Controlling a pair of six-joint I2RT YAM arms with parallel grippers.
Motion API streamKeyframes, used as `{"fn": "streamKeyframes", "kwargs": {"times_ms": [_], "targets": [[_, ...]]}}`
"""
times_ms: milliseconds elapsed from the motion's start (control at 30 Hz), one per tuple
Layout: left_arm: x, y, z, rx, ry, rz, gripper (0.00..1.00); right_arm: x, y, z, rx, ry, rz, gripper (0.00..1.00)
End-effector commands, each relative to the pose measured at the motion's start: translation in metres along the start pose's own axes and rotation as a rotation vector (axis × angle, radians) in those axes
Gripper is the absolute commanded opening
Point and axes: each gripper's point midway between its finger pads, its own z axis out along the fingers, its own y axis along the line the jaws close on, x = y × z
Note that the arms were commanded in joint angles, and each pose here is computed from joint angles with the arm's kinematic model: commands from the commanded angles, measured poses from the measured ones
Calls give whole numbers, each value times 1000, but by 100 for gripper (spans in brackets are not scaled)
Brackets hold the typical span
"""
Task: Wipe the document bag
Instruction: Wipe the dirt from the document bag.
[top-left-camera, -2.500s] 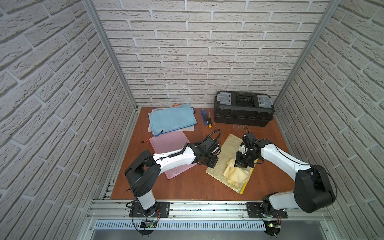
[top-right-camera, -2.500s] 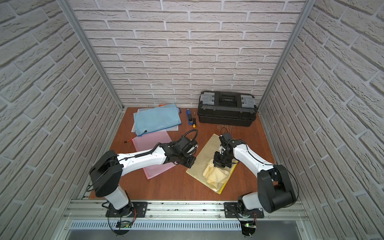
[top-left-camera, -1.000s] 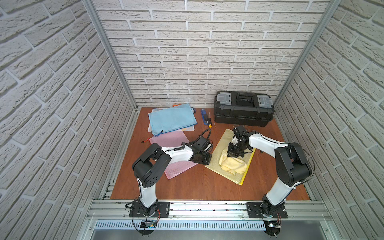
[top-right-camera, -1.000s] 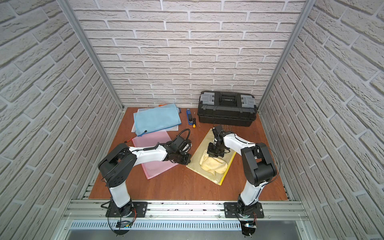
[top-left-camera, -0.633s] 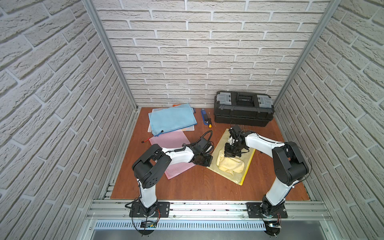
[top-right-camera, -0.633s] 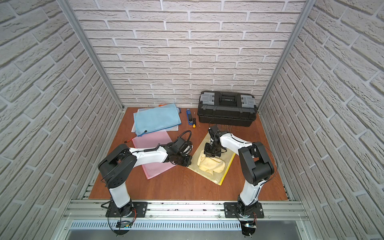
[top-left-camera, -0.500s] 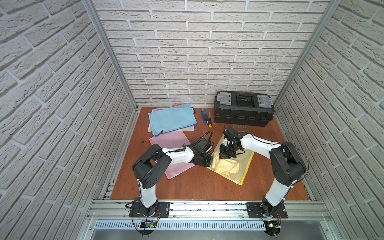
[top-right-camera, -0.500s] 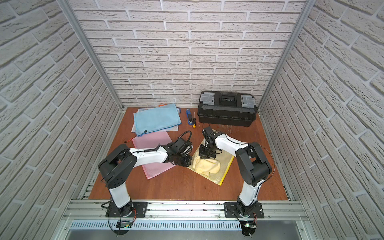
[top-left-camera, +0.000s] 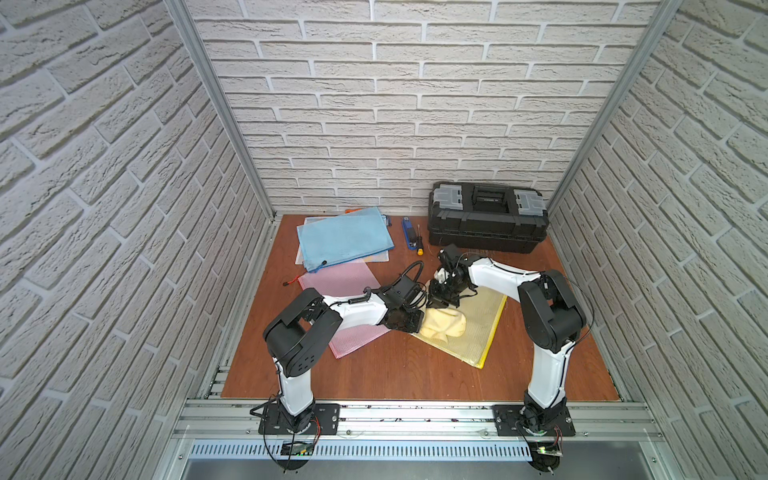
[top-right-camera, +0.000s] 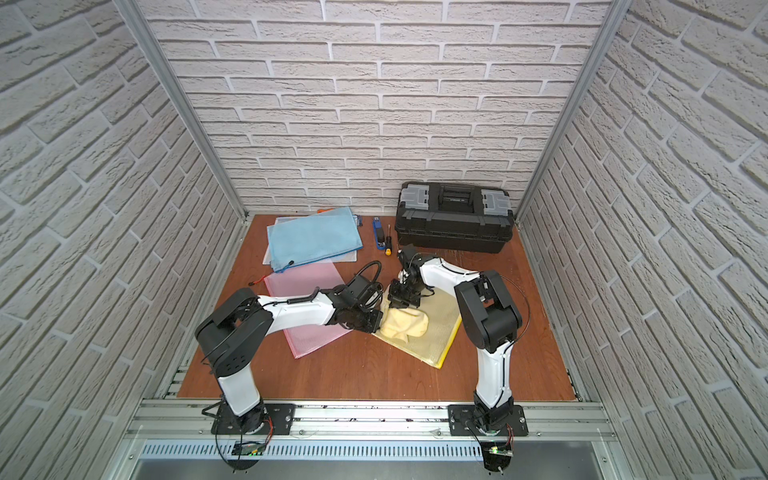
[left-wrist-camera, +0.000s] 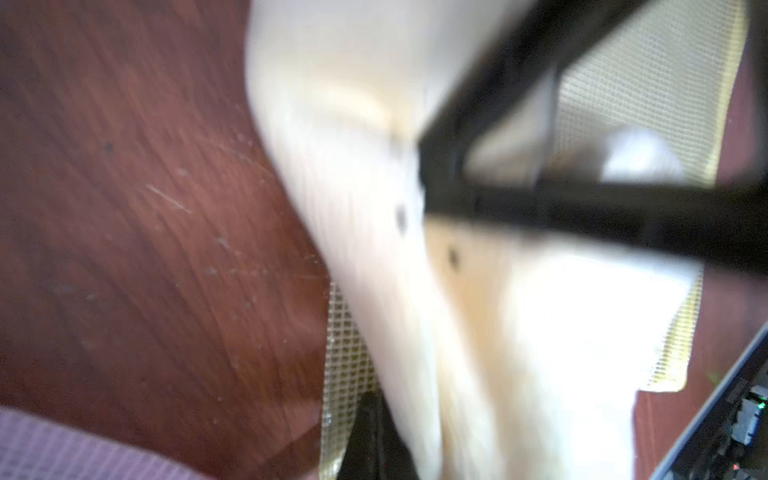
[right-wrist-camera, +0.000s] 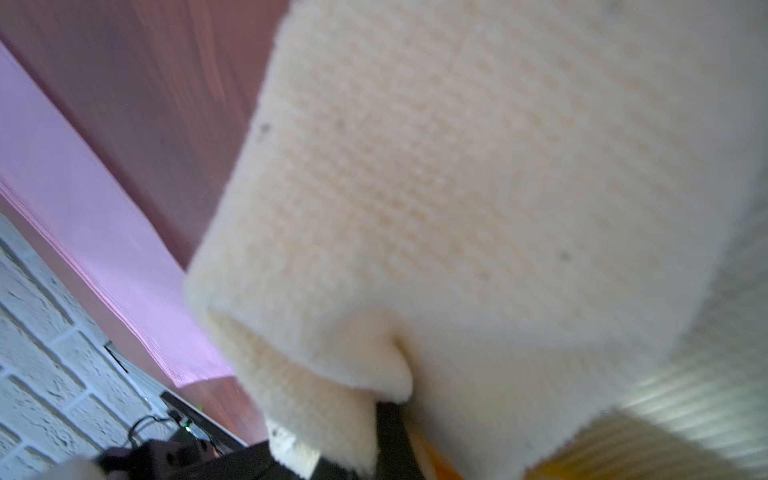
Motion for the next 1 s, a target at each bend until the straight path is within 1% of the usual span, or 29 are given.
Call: {"fn": "streamKeyframes", "kwargs": {"times_ms": [0,100,167,233,300,367,500,667,733,800,833,900,967], "targets": [[13,11,1,-37,22,-7,0,-46,-24,-26,-4,-67,42,2],[14,13,0,-40,20,-11,0,-85,-41,-53,34,-137,59,2],[15,13,-1,-42,19,-11,0,-111,-58,-71,87,-194,77,2],[15,14,-3,-48,15,-10,0,-127,-72,-82,116,-216,94,2],[16,15,-4,-53,16,-8,0,-131,-76,-86,113,-213,105,2],[17,16,-5,-61,18,-9,0,-124,-70,-86,90,-206,93,2],[16,17,-2,-62,21,-11,0,-82,-52,-75,69,-155,33,2],[17,18,6,-63,46,-6,0,5,-20,-46,16,-24,-51,2],[18,19,6,-71,57,3,0,41,-8,-42,24,-7,-88,2],[17,19,4,-74,59,10,0,68,1,-42,15,-5,-97,2],[16,19,4,-73,59,13,0,80,2,-41,-1,1,-81,2],[15,18,3,-72,62,19,0,92,0,-37,-47,5,-39,2],[15,17,2,-71,63,18,0,90,-18,-36,-15,-16,-8,2]]}}
